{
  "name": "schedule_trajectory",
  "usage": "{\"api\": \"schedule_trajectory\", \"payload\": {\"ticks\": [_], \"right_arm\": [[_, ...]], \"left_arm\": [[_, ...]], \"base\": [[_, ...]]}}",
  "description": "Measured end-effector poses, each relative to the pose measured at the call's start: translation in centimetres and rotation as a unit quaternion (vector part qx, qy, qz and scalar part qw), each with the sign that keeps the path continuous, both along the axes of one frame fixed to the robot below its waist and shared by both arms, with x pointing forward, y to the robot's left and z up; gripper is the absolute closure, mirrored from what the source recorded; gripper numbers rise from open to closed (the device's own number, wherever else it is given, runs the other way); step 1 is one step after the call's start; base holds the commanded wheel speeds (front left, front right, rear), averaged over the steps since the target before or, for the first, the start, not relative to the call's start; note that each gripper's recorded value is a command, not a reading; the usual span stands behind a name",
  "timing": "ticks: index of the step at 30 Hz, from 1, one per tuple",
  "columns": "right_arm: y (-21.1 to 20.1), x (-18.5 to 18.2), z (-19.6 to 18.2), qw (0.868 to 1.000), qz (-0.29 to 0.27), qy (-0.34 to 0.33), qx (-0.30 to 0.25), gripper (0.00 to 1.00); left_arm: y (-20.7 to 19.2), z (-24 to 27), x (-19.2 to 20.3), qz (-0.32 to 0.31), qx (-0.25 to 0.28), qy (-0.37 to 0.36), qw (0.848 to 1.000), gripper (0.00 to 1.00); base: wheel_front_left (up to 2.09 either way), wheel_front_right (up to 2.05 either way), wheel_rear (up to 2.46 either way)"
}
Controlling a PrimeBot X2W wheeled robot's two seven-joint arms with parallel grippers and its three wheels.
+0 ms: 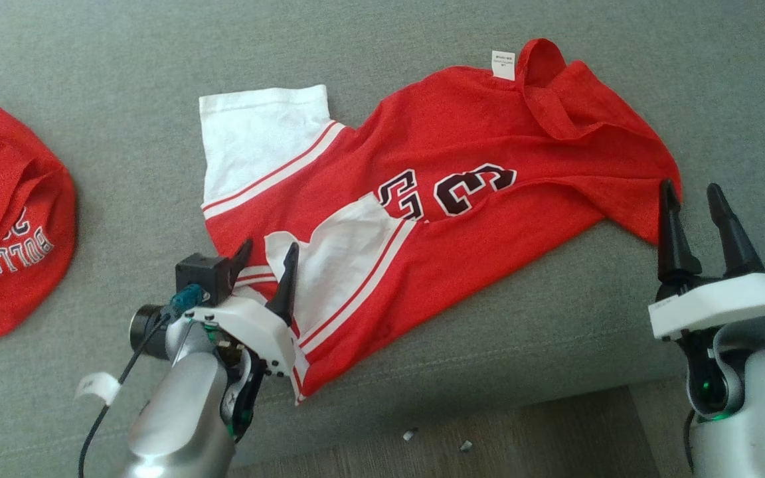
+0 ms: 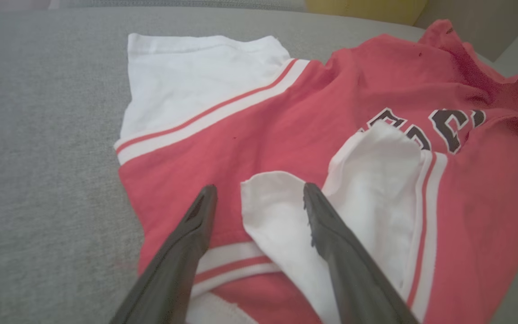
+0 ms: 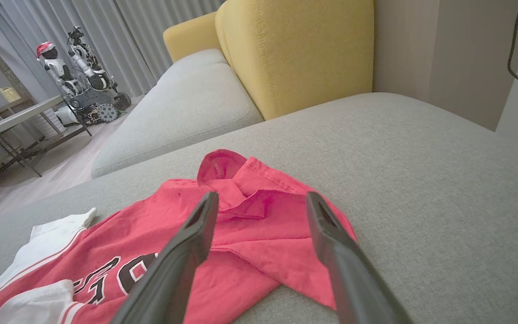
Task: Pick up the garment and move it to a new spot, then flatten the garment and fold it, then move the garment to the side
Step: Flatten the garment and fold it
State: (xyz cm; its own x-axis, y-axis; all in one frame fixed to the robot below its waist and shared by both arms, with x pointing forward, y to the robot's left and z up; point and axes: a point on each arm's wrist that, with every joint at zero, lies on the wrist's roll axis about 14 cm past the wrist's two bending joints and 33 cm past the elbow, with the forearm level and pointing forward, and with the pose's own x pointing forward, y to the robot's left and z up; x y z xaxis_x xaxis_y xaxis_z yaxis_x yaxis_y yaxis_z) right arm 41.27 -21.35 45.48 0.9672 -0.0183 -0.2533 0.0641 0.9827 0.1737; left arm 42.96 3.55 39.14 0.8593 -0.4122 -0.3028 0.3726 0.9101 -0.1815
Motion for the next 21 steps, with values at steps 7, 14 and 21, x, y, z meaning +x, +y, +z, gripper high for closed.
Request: {"api": "schedule_trajectory", "payload": {"ticks": [7, 14, 21], "right_arm": [[-0.3, -0.1, -0.2, 1.000, -0.004, 0.001, 0.000, 0.00], [-0.1, -0.1, -0.8, 1.000, -0.003, 0.008, 0.000, 0.00], [0.0, 0.4, -0.7, 1.000, -0.001, 0.004, 0.001, 0.00]], "left_arm": [[0.1, -1.3, -0.1, -0.007, 0.018, 0.016, 1.000, 0.00], [-0.5, -1.1, 0.3, -0.026, 0.030, -0.001, 0.999, 0.00], [-0.7, -1.1, 0.4, -0.030, 0.031, -0.006, 0.999, 0.78]], "base": [[0.00, 0.00, 0.00], [0.00, 0.00, 0.00], [0.00, 0.00, 0.00]]}}
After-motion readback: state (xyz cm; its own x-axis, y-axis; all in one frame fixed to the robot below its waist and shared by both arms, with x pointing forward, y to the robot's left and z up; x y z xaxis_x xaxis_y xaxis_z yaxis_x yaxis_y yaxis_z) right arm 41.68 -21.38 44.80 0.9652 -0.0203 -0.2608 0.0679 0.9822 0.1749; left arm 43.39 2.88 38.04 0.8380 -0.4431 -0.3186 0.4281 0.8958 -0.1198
